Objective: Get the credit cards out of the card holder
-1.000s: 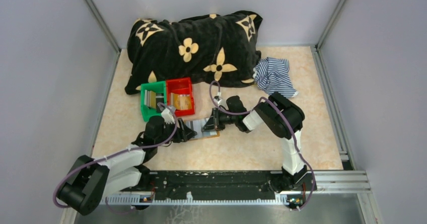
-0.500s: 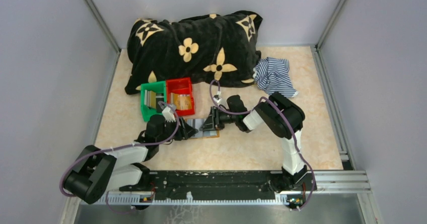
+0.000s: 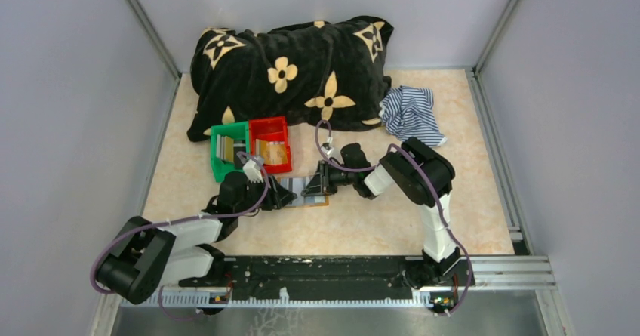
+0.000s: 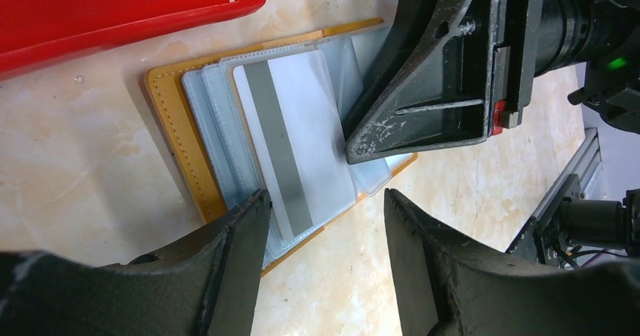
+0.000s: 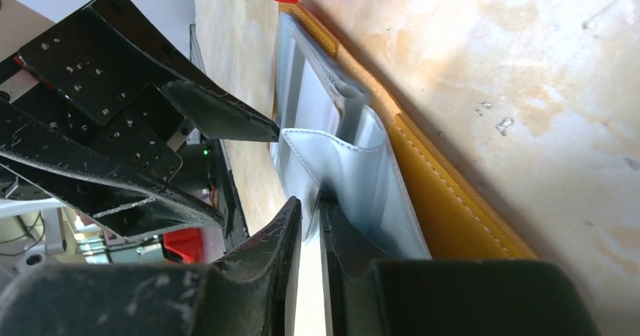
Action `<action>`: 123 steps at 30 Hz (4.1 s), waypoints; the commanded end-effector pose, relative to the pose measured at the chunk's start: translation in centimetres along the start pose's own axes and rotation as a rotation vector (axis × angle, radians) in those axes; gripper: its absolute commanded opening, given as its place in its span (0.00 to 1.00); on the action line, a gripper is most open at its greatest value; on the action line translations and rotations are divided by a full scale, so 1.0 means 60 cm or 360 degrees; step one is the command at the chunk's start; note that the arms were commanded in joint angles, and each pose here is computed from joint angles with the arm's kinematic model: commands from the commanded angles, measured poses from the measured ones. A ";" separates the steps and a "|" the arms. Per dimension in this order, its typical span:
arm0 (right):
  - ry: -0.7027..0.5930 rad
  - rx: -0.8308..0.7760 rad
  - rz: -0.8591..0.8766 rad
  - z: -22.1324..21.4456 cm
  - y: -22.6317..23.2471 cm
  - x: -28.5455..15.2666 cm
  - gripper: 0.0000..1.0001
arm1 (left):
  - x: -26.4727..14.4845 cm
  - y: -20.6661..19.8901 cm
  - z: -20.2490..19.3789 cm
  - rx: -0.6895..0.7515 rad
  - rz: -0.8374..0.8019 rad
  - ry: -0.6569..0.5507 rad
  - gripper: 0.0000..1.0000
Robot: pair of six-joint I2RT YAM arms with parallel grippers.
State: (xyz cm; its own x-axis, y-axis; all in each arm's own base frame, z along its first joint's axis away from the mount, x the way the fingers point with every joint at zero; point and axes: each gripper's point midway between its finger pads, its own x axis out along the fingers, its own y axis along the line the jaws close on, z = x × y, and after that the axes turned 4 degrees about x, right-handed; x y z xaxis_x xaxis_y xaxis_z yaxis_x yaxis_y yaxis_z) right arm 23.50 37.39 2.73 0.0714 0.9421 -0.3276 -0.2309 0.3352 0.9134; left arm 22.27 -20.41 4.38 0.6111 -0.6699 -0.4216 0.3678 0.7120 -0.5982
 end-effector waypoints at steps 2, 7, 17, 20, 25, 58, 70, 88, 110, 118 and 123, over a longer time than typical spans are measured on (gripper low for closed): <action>-0.0014 -0.0057 0.0049 -0.002 0.009 0.010 0.11 | -0.006 0.014 -0.046 -0.0053 0.0038 0.0164 0.64; -0.0015 -0.0057 0.0051 -0.002 0.009 0.010 0.00 | -0.004 0.014 -0.050 -0.0060 0.0030 0.0179 0.64; -0.0007 -0.0058 0.0040 -0.010 0.010 0.000 0.00 | -0.003 0.018 -0.054 -0.0073 0.0042 0.0183 0.64; -0.0013 -0.0045 0.0025 -0.014 0.003 -0.013 0.00 | -0.003 0.020 -0.051 -0.0071 0.0052 0.0170 0.64; -0.0014 -0.0068 -0.0019 -0.018 -0.002 -0.030 0.00 | 0.001 0.022 -0.052 -0.0072 0.0055 0.0172 0.64; -0.0124 -0.0278 -0.0354 0.012 -0.013 -0.160 0.00 | 0.018 -0.026 -0.018 -0.0084 -0.0141 0.0165 0.73; -0.0164 -0.0343 -0.0176 0.028 0.058 -0.182 0.00 | -0.001 -0.111 0.031 -0.0094 -0.0522 0.0015 0.78; -0.0203 -0.0379 -0.0001 0.038 0.114 -0.193 0.00 | -0.027 -0.123 0.040 -0.0173 -0.0708 -0.0125 0.79; -0.0111 -0.0422 0.0228 0.020 0.186 -0.153 0.00 | -0.031 -0.146 0.096 0.0086 -0.0689 -0.0224 0.82; -0.0065 -0.0421 0.0304 0.018 0.201 -0.126 0.00 | -0.044 -0.159 0.106 0.0107 -0.0718 -0.0257 0.71; -0.0044 -0.0433 0.0319 0.018 0.207 -0.117 0.00 | -0.050 -0.164 0.102 0.0074 -0.0761 -0.0260 0.63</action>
State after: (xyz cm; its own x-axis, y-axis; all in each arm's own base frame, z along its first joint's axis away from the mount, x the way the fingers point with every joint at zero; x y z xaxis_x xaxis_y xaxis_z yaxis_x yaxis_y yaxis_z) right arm 20.47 33.59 13.79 0.0360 0.9757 -0.2162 -0.4082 0.2118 0.8880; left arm 21.57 -23.94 14.42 0.4910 -0.8697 -0.0514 0.6260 0.3932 -0.6735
